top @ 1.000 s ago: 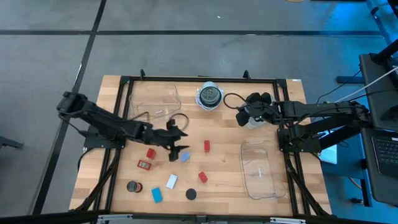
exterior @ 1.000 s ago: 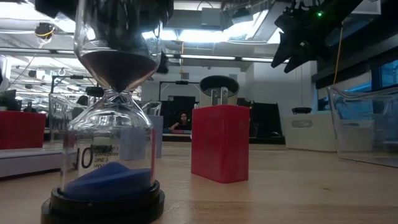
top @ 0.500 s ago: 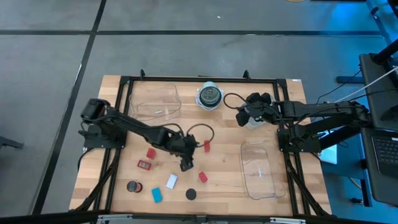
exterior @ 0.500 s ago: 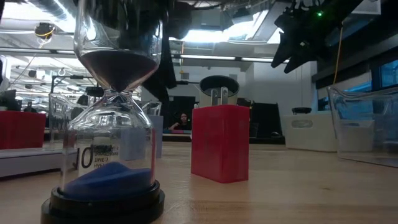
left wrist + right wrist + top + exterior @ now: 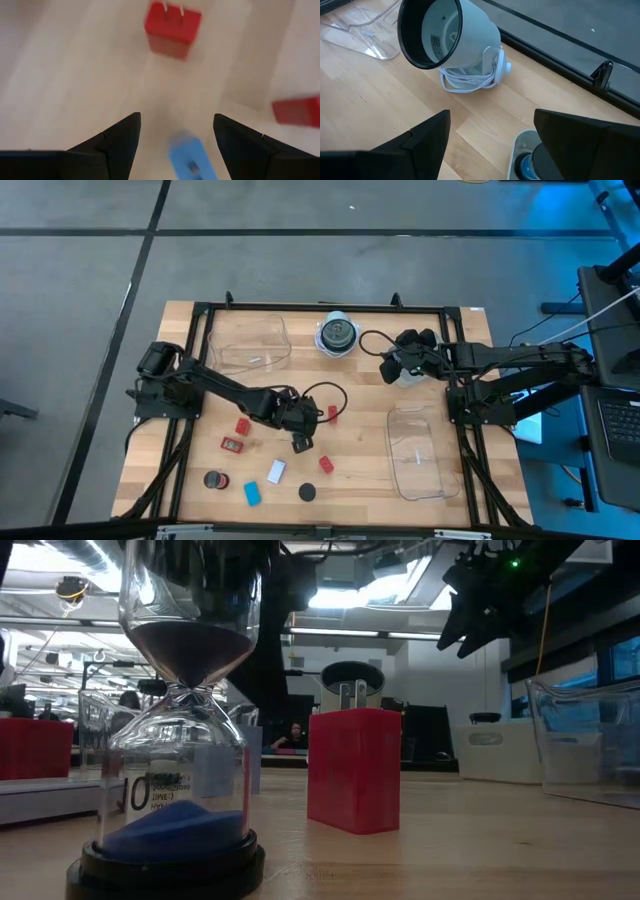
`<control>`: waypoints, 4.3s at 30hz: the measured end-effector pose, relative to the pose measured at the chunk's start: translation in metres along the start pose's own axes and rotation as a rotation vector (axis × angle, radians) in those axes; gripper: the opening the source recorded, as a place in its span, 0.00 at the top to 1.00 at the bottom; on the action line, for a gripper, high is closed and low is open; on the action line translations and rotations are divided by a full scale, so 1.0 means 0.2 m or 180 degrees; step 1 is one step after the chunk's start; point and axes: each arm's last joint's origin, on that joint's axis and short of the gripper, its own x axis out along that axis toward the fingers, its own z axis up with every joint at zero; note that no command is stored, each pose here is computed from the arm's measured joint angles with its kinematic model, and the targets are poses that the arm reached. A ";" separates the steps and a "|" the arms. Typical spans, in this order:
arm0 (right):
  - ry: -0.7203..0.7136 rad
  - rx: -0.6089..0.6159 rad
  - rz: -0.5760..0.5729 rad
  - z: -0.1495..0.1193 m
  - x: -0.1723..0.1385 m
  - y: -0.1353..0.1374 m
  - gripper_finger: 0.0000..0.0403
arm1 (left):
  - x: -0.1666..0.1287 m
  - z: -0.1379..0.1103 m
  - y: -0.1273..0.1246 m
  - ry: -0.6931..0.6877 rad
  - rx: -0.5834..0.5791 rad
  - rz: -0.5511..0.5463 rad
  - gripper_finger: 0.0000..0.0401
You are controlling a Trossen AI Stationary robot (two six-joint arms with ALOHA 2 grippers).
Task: Pick & Place Office items
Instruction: Put the blue charger adapter into the left transparent bin
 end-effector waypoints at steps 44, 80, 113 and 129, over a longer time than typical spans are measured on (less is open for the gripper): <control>0.0007 -0.0108 -0.0005 0.00 0.00 0.00 0.28 | 0.05 -0.07 -0.02 0.0274 -0.0416 0.0193 0.38; 0.0007 -0.0113 -0.0004 0.00 0.00 0.00 0.28 | 0.03 -0.13 0.01 0.0790 -0.0101 0.0262 0.70; -0.0004 -0.0122 -0.0022 0.00 0.00 0.00 0.28 | -0.63 -0.04 0.85 -0.0025 -0.0768 0.1605 0.70; -0.0093 0.0000 -0.0141 0.00 0.00 -0.01 0.28 | -0.30 -0.36 1.21 0.0302 -0.1469 0.1373 0.68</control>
